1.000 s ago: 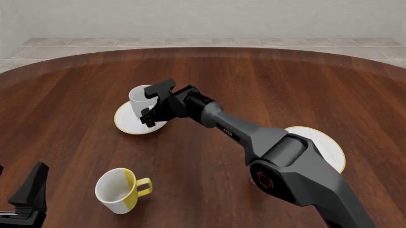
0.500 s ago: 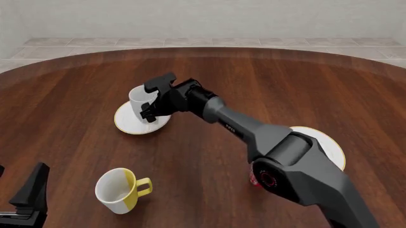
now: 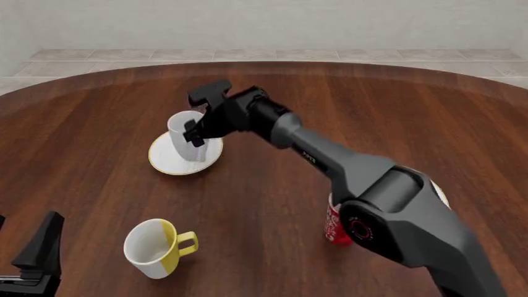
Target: Put the white mug on the left plate.
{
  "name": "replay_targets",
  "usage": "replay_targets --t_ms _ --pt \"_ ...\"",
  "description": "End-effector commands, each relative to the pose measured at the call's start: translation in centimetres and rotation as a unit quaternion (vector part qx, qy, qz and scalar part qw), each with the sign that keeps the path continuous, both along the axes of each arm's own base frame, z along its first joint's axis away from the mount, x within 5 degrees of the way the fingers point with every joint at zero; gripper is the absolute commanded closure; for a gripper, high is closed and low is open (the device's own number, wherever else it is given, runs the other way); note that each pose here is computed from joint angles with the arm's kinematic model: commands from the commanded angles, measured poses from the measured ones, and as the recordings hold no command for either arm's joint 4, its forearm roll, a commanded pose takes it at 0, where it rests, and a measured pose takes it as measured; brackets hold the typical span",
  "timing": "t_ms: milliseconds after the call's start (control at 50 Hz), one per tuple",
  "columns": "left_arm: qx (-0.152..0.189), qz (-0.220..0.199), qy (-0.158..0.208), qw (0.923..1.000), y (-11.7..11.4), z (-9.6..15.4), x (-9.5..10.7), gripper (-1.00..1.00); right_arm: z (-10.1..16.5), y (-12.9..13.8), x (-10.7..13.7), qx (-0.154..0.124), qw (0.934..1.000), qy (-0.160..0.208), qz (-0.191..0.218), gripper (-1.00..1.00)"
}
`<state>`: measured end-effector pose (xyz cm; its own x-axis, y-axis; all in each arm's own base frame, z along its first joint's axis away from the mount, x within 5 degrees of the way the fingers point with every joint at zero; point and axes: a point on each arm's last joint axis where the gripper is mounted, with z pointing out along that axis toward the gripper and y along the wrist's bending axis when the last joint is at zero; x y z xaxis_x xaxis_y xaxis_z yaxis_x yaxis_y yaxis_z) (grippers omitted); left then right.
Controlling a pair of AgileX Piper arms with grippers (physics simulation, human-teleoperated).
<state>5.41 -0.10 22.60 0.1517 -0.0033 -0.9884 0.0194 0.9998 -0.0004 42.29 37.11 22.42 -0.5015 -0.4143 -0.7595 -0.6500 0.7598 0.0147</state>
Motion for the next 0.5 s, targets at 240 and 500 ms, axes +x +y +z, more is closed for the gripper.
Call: replay_targets --t_ms 240,500 --pt "0.002 0.0 -0.005 1.0 0.0 0.3 -0.1 -1.0 3.9 -1.1 -0.3 0.004 0.9997 -0.023 0.004 -1.0" --pt "0.002 -0.001 -0.005 1.0 0.0 0.3 -0.1 -1.0 6.5 -2.1 -0.6 0.005 0.9991 -0.042 0.008 -1.0"
